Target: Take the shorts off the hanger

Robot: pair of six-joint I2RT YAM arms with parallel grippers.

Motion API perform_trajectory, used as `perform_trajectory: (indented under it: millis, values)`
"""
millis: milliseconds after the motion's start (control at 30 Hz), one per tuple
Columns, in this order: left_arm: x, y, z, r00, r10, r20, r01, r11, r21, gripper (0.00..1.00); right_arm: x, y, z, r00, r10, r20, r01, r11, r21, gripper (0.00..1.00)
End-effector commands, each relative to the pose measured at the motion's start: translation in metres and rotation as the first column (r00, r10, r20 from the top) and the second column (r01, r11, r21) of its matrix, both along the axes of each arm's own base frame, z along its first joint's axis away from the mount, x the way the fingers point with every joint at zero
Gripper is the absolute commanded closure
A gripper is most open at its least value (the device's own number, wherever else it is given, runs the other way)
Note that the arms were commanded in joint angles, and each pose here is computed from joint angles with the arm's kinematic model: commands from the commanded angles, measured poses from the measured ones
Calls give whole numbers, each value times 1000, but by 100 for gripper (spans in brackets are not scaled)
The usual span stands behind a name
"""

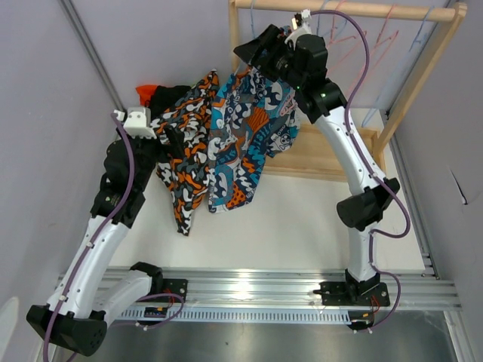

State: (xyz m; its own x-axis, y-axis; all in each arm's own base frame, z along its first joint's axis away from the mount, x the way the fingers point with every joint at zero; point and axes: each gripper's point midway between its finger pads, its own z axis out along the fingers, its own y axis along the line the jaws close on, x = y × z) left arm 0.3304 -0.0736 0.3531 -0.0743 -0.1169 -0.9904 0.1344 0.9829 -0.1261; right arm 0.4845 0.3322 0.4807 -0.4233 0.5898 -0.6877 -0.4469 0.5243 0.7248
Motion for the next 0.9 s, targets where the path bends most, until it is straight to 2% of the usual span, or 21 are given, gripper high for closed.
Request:
perform_trajectory:
  millis: [0,67,233,333,433,467,533,667,800,867]
  values:
    - [-4,-6,12,999,-25,46,27,999,-39,1,-6,7,30,997,29,77,-34,998,61,16]
    - [-4,-5,11,999,-22,44,24,999,-35,1,2,15,21,997,42,69,-46,997,60,24]
    - [-4,-4,8,999,-18,39,19,999,-28,1,6,27,16,996,59,64,-64,995,77,25]
    - [-4,-4,8,999,-17,39,18,1000,-26,1,9,31,12,996,67,65,-72,994,81,31]
    - [-4,-4,7,999,-17,36,18,1000,-26,1,10,35,9,996,72,61,-77,993,86,50]
    - [-5,-4,6,999,-18,36,19,999,-25,0,10,34,10,996,69,63,-74,994,84,74]
    - [-4,-5,5,999,-20,36,21,999,-26,1,7,34,13,996,62,68,-67,994,82,97]
    - [-5,-9,8,998,-44,42,45,999,-26,1,-7,28,31,992,46,114,-53,997,62,100]
    - [-12,-31,19,991,-135,20,135,991,-5,1,-25,18,62,982,37,185,-51,996,70,100]
    - [-22,-47,34,980,-190,56,190,982,-1,1,-36,11,83,972,32,233,-55,994,90,100]
